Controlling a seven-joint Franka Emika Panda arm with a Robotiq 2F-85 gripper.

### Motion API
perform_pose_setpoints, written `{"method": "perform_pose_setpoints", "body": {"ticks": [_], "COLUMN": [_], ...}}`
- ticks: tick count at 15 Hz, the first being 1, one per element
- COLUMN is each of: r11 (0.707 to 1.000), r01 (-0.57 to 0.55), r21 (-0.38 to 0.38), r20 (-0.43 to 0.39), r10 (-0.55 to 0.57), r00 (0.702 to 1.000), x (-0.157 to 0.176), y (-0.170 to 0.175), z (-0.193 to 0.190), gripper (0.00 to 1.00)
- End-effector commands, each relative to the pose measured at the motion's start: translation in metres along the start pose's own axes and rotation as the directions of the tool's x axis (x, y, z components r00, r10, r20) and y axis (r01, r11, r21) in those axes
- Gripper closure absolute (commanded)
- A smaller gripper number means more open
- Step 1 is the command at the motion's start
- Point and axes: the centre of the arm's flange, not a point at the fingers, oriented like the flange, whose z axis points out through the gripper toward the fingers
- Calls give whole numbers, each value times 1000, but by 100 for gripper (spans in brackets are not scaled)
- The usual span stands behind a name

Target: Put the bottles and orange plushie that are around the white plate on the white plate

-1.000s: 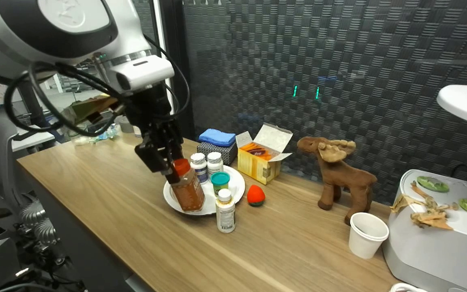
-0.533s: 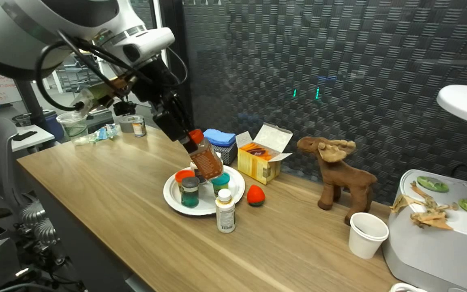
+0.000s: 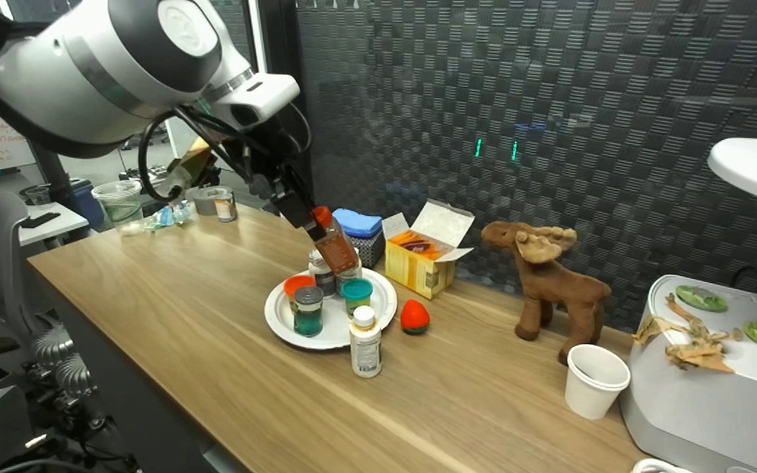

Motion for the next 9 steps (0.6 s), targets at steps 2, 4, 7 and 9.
{"method": "perform_pose_setpoints", "body": {"ticks": [2,4,7,9], "r11": [997,997,997,998], "r01": [45,51,60,49], "r21": [57,55,49,37], "r20": [-12,-14,-17,-22], "r10": [-45,-51,-59,-49], "r00": [999,999,998,999], "x": [7,4,0,-2], "y": [-20,-22,-22,-22], "z": [7,6,3,0], "gripper": [76,76,76,76]}}
